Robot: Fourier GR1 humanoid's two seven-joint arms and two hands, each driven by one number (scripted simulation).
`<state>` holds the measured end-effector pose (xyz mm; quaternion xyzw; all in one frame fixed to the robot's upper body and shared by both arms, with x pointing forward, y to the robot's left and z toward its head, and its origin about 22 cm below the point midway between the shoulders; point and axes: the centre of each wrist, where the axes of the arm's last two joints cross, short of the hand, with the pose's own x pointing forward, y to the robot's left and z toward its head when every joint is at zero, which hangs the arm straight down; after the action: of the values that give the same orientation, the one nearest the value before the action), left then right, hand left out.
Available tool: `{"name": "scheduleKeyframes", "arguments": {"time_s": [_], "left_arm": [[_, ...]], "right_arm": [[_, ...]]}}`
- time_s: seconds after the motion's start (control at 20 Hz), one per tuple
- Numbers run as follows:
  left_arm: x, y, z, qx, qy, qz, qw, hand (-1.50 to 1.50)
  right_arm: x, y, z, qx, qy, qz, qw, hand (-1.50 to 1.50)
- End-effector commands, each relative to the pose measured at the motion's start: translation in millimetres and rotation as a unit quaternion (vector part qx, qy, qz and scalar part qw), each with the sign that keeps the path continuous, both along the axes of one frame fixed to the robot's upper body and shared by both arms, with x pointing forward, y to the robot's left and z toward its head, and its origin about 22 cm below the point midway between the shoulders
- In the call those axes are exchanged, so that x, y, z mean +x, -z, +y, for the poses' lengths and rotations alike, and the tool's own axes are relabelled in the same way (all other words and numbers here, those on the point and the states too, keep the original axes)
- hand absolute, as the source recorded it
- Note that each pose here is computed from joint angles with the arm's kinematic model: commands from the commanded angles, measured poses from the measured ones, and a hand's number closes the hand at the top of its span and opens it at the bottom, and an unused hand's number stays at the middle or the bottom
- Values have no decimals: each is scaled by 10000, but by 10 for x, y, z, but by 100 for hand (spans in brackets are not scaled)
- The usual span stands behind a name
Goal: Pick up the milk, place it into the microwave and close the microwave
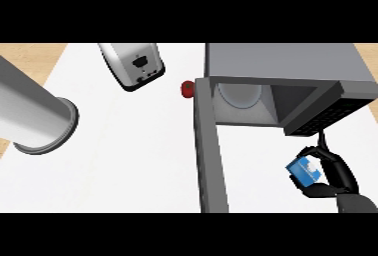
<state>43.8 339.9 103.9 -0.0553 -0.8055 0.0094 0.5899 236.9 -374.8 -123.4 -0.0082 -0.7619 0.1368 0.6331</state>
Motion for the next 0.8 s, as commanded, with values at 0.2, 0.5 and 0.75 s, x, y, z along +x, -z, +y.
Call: {"name": "scheduleKeyframes", "arguments": {"time_s": [0.2, 0.5, 0.75], "left_arm": [[-89, -184, -18, -157, 194, -336, 9991, -150], [-149, -227, -25, -256, 94, -397, 9988, -150], [-114, -299, -63, -270, 133, -266, 9992, -150]], "right_arm": [[266, 226, 898, 733, 425, -361, 9958, 150], [460, 141, 1128, 697, 240, -490, 9961, 150], [799, -89, 1300, 340, 318, -683, 9966, 150]]}}
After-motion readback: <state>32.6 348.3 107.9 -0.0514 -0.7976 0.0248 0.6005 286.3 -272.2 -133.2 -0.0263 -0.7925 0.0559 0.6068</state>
